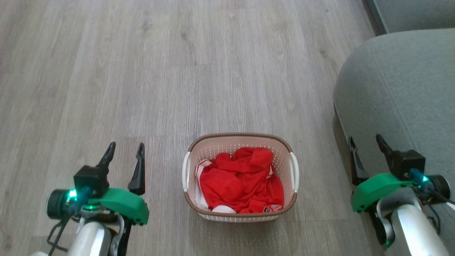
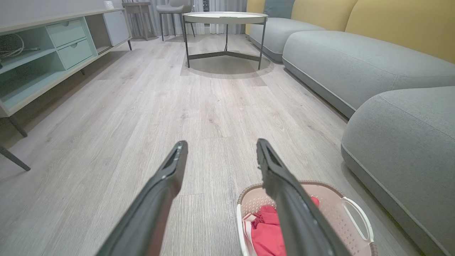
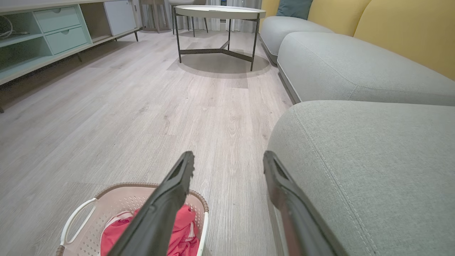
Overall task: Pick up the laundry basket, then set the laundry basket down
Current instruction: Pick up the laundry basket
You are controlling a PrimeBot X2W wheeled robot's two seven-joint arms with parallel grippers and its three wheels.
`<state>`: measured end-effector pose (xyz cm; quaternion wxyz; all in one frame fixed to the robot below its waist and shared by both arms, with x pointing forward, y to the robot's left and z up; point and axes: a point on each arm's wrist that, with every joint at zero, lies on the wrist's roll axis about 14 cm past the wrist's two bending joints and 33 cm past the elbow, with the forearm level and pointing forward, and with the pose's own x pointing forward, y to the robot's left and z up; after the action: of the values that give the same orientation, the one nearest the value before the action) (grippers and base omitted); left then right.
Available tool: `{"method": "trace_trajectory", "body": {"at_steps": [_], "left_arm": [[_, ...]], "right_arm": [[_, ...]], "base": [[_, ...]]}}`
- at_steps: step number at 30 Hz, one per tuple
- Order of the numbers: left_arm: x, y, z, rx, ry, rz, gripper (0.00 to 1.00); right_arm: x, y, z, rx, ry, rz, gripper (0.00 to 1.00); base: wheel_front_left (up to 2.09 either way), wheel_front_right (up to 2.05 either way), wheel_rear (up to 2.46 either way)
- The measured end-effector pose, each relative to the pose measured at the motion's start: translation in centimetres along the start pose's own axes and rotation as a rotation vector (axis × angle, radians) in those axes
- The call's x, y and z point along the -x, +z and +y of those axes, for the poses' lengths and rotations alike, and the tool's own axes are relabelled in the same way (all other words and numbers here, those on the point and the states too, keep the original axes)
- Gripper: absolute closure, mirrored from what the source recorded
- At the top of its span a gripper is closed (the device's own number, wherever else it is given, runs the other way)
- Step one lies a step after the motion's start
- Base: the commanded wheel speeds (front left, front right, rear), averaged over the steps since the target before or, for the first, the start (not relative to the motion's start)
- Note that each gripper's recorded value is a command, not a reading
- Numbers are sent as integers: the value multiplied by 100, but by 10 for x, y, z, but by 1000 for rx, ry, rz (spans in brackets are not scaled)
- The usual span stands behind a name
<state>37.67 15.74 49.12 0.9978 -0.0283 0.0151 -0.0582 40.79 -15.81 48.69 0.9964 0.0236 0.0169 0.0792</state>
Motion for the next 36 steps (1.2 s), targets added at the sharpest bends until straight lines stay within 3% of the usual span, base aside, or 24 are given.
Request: {"method": "trace_trajectory", "body": {"at_steps": [16, 36], "left_arm": [[-53, -33, 5, 19, -8, 63, 0], [-116, -155, -11, 108, -72, 322, 0]], "right_arm": [[-48, -38, -7, -12, -4, 79, 0], [-98, -156, -4, -50, 12, 312, 0]], "base": [[0, 0, 0], [0, 0, 0]]}}
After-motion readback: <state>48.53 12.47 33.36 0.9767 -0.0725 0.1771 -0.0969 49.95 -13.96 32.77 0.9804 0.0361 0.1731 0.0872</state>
